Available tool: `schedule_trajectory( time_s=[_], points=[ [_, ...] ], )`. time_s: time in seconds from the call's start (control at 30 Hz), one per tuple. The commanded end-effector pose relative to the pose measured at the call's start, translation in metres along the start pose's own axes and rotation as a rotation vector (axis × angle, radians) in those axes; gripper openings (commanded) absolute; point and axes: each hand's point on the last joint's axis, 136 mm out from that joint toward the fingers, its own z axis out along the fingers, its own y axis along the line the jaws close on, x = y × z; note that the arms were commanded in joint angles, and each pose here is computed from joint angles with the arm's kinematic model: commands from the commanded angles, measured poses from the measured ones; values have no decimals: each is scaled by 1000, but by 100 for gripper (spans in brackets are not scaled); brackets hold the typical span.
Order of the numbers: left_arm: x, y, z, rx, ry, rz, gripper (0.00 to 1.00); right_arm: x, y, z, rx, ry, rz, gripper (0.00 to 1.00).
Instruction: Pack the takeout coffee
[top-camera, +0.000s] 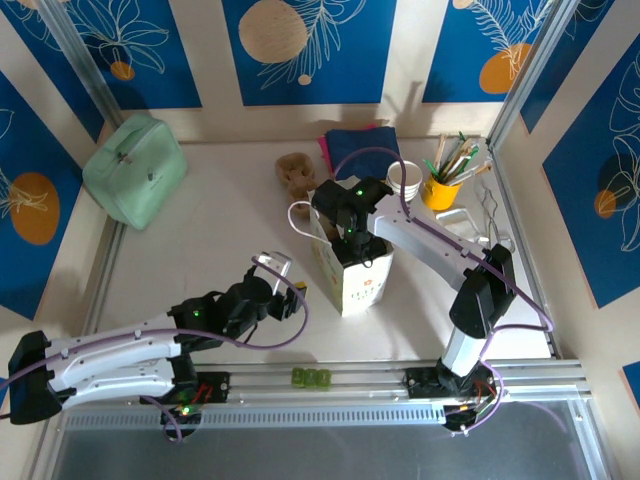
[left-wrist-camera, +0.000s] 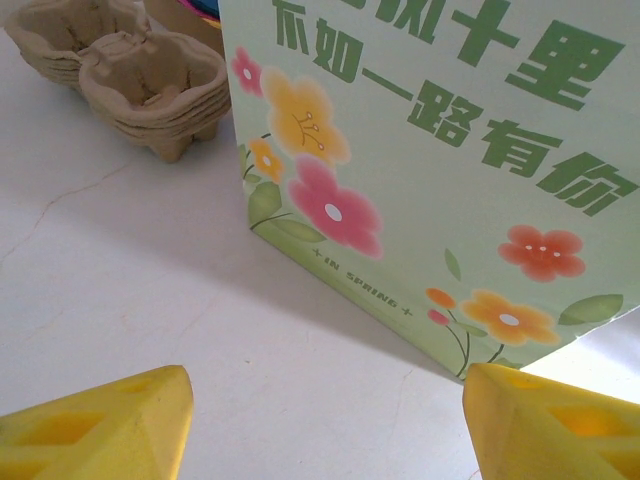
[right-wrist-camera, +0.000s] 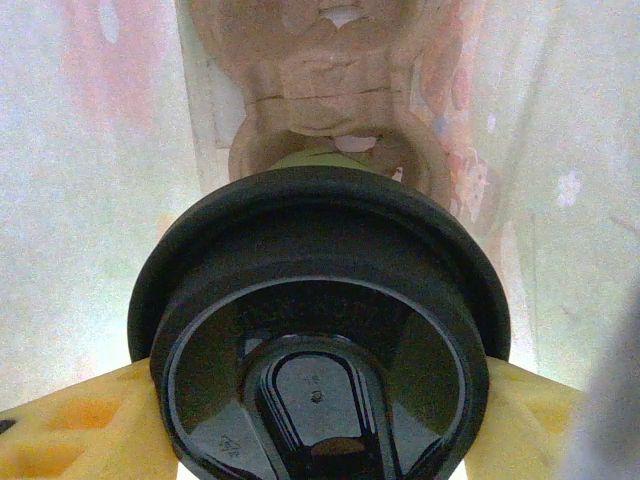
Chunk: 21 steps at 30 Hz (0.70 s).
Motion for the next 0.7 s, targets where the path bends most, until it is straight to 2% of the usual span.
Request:
schedule_trajectory(
  time_s=[0.0,0.67],
  points=[
    [-6,6,-6,-19,-21,-16,72,4,4,-1,-17,0,11,58],
    [-3,9,-8,-20,-25,-30,72,3,4,12,-16,16,21,58]
  ],
)
